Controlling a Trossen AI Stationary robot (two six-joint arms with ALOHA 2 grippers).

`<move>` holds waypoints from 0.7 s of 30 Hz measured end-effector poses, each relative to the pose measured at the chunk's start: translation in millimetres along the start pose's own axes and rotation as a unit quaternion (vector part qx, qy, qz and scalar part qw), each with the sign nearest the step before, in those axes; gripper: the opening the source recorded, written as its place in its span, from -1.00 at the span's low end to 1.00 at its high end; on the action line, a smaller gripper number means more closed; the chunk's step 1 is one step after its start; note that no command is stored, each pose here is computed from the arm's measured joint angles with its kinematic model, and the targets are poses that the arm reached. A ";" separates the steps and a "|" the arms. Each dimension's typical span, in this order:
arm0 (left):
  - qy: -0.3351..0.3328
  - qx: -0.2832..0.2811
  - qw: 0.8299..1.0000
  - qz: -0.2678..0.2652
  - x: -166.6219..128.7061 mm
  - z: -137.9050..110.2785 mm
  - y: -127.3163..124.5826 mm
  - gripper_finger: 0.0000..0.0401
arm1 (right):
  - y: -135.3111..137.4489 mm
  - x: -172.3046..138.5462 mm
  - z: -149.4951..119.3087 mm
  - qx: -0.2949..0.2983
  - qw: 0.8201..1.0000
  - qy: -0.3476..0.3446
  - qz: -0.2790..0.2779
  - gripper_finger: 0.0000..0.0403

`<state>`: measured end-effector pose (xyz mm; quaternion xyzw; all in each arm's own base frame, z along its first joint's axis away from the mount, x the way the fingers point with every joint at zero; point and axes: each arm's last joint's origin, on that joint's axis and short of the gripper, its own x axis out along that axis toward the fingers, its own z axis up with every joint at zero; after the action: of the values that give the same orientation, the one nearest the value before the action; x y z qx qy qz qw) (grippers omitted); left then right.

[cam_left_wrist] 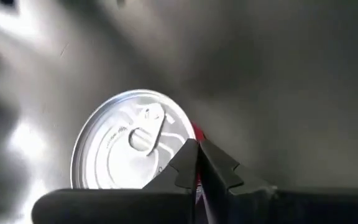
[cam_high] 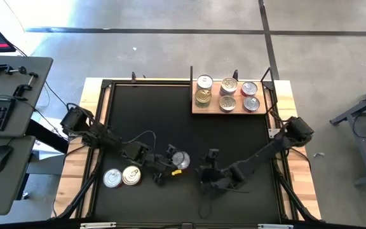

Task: Stack canned seafood by type on shelf
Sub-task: Stack the red tuna can on top of the other red tuna can on the shelf

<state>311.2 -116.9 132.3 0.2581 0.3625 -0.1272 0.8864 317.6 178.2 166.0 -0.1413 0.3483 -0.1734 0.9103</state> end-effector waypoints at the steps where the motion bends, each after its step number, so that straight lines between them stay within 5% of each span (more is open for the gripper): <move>1: -0.011 -0.007 1.000 -0.006 -1.9 -2.6 0.8 -1.00 | 1.8 -6.1 1.0 -0.017 1.000 -0.010 -0.003 0.22; 9: -0.135 -0.084 0.987 -0.030 -14.0 -19.7 16.3 -1.00 | 3.3 -9.9 2.9 -0.129 0.991 -0.012 0.027 0.22; 21: -0.192 -0.147 0.970 -0.026 -16.8 -50.4 23.6 -1.00 | 3.4 57.1 2.0 -0.233 0.971 -0.030 0.045 0.30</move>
<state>280.1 -68.8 122.4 0.0864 0.2072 -0.1425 0.9640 359.5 157.8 132.7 -0.3392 0.3576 -0.0423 0.8690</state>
